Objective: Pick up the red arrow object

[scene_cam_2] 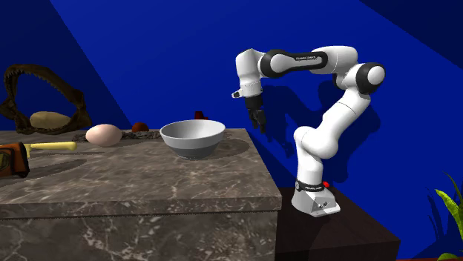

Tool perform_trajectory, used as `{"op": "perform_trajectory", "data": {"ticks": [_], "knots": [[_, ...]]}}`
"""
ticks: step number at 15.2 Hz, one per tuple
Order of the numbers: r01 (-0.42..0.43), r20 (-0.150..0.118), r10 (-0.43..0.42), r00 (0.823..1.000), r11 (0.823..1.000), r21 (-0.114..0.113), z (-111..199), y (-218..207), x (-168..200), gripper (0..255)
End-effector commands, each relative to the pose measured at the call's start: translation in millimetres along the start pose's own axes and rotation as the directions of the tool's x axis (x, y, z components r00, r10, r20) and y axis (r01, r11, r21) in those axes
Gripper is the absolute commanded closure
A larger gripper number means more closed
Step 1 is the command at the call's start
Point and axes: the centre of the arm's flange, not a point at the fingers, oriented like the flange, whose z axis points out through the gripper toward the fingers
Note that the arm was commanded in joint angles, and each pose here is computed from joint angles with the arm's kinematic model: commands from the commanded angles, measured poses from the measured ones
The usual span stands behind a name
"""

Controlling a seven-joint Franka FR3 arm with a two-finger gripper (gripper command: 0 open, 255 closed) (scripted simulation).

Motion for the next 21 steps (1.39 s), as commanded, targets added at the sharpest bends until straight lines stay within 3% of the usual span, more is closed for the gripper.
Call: {"op": "perform_trajectory", "data": {"ticks": [1, 3, 5, 7, 10, 12, 15, 18, 21], "knots": [[0.0, 0.0, 0.0, 1.0, 1.0, 0.0, 0, 0, 0, 0], [0.097, 0.008, -0.096, 0.995, 0.994, -0.043, -14, 7, 18, 0], [0.192, 0.021, -0.191, 0.981, 0.978, -0.084, -28, 11, 37, 0], [0.286, 0.037, -0.284, 0.958, 0.95, -0.124, -42, 13, 57, 0], [0.421, 0.068, -0.416, 0.907, 0.889, -0.18, -63, 11, 86, 0], [0.506, 0.093, -0.498, 0.862, 0.835, -0.215, -77, 7, 105, 0], [0.623, 0.137, -0.61, 0.78, 0.738, -0.26, -97, -4, 133, 0], [0.724, 0.186, -0.706, 0.683, 0.622, -0.298, -115, -20, 160, 0], [0.808, 0.24, -0.784, 0.573, 0.49, -0.327, -133, -41, 183, 0]]}}
